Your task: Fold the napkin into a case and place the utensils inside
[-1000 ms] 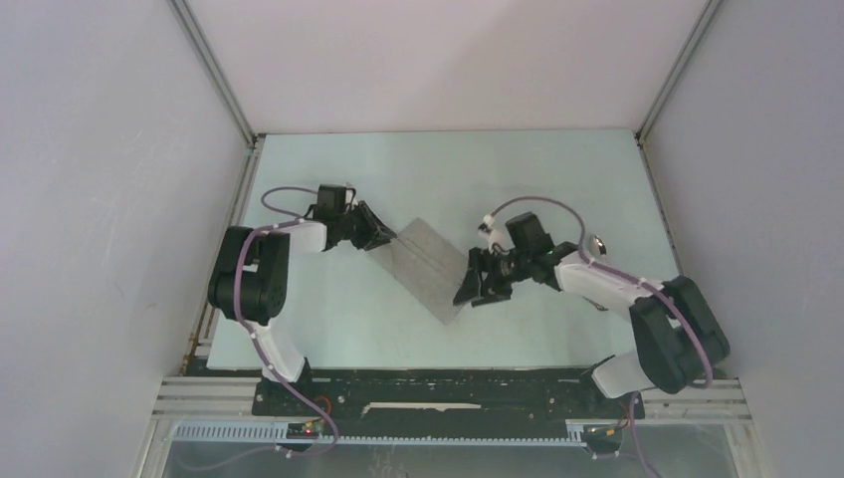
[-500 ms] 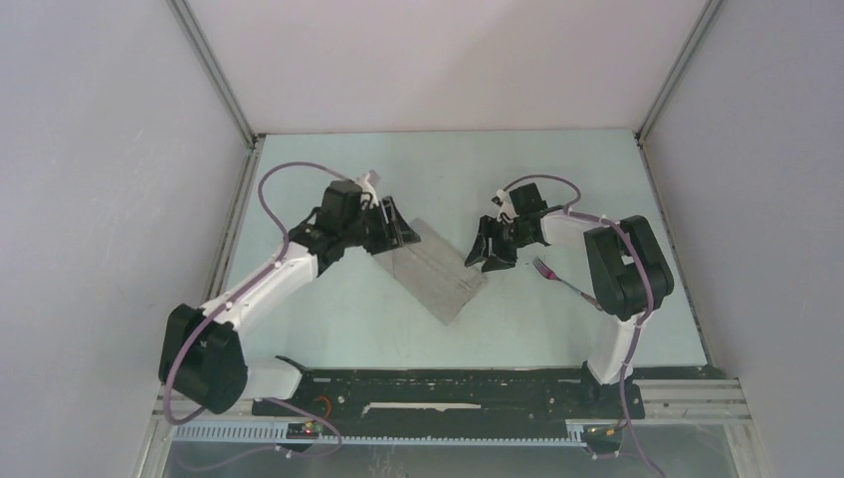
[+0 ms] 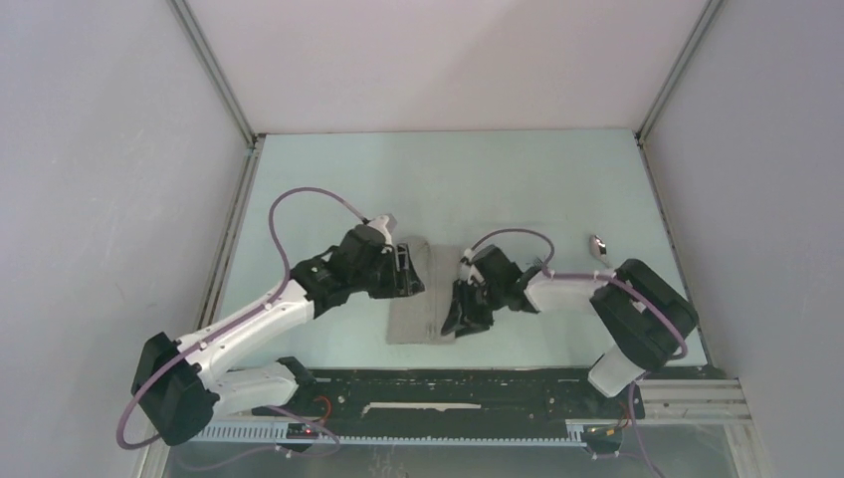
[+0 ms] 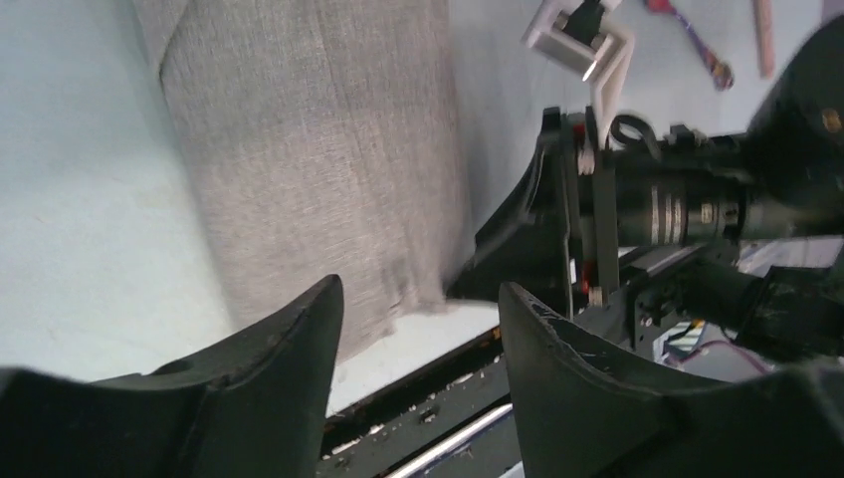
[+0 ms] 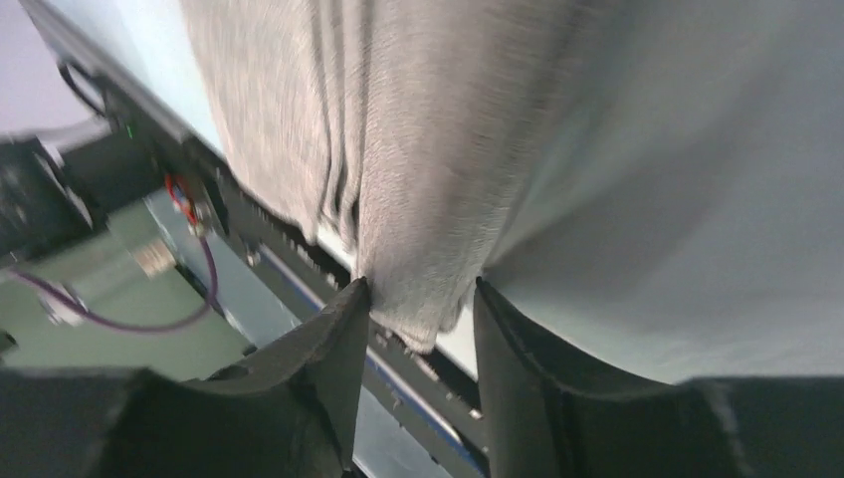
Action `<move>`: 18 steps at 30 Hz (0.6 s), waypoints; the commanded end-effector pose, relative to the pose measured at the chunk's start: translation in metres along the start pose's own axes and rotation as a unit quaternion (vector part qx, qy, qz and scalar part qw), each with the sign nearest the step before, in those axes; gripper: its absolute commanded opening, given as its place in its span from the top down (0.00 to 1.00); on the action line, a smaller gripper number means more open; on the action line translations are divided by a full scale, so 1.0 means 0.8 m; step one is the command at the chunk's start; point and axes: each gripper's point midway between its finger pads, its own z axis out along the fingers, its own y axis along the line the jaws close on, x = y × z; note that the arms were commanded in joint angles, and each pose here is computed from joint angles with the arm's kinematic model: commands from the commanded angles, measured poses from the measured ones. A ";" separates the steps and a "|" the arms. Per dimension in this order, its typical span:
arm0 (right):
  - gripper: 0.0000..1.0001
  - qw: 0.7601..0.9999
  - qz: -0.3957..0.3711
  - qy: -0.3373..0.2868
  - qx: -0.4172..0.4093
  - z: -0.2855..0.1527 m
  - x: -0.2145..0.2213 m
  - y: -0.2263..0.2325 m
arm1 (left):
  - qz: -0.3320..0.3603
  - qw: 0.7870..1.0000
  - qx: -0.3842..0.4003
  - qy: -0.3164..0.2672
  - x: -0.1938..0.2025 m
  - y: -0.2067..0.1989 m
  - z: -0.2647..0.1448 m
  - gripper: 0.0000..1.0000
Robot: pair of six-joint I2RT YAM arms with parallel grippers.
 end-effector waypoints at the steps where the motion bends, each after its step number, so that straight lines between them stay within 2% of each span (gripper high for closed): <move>1: 0.40 0.998 0.028 -0.059 0.018 -0.013 0.004 0.018 | 0.025 0.997 -0.069 0.009 0.041 0.008 0.011 0.34; 4: 0.26 0.986 0.033 -0.126 0.106 -0.061 -0.024 -0.037 | 0.052 0.994 -0.100 0.016 0.065 -0.012 0.023 0.32; 6: 0.24 0.976 0.053 -0.157 0.143 -0.097 -0.037 -0.073 | 0.088 0.989 -0.115 0.027 0.083 -0.032 0.033 0.32; 10: 0.22 0.966 0.081 -0.205 0.137 -0.148 -0.051 -0.108 | 0.161 0.970 -0.166 0.072 0.109 -0.064 0.055 0.33; 13: 0.22 0.962 0.085 -0.227 0.126 -0.171 -0.057 -0.116 | 0.217 0.941 -0.230 0.118 0.134 -0.066 0.073 0.35; 15: 0.22 0.962 0.084 -0.234 0.114 -0.177 -0.056 -0.114 | 0.235 0.928 -0.260 0.126 0.140 -0.067 0.080 0.36; 18: 0.21 0.962 0.081 -0.240 0.099 -0.177 -0.055 -0.109 | 0.243 0.920 -0.279 0.129 0.146 -0.065 0.089 0.36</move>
